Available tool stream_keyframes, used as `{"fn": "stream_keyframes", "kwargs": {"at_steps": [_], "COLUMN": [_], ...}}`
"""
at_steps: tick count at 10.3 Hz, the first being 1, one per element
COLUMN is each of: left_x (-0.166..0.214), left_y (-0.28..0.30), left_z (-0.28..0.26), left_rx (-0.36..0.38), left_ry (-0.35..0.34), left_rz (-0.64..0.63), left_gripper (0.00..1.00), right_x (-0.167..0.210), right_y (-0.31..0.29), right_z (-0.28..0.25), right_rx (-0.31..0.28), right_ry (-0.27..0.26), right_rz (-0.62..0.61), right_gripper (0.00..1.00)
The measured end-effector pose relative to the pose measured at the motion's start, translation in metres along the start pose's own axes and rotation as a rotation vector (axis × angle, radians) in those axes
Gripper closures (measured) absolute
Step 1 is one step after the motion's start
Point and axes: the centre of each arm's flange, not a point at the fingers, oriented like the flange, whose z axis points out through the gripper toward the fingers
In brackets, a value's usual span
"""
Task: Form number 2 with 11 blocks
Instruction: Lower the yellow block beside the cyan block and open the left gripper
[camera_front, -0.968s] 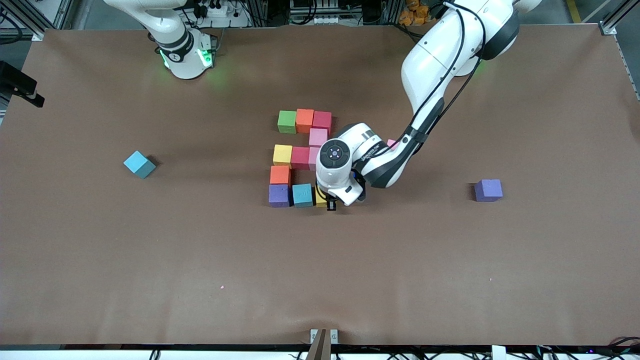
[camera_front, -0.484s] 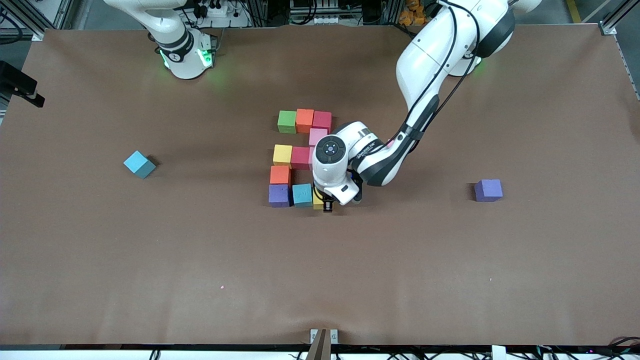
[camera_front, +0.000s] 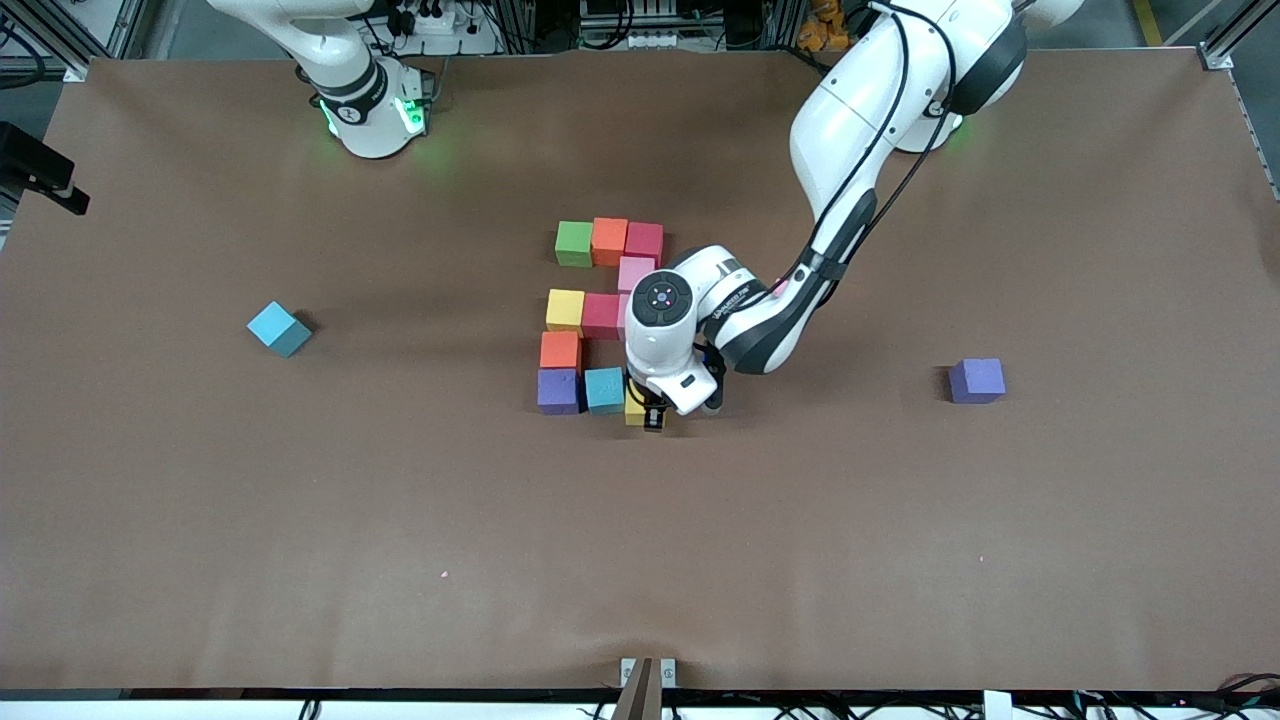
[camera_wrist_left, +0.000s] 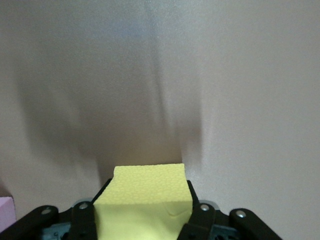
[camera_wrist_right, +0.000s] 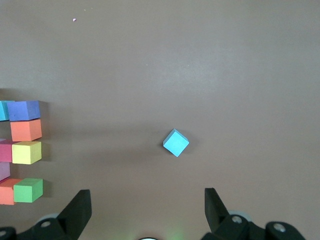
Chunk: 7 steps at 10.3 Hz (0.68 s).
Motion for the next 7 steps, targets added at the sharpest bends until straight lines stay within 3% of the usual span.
{"fn": "stream_keyframes", "kwargs": {"at_steps": [7], "left_x": [-0.0091], "left_y": [-0.0037], "left_z": [0.0005], "left_rx": [-0.013], "left_ry": [-0.010], "left_rz": [0.012], "left_gripper": [0.43], "right_x": [0.0000], "right_y": [-0.0005], "right_z": [0.0000], "right_rx": [0.000], "right_ry": [0.000], "right_rz": [-0.001], "right_gripper": [0.00]}}
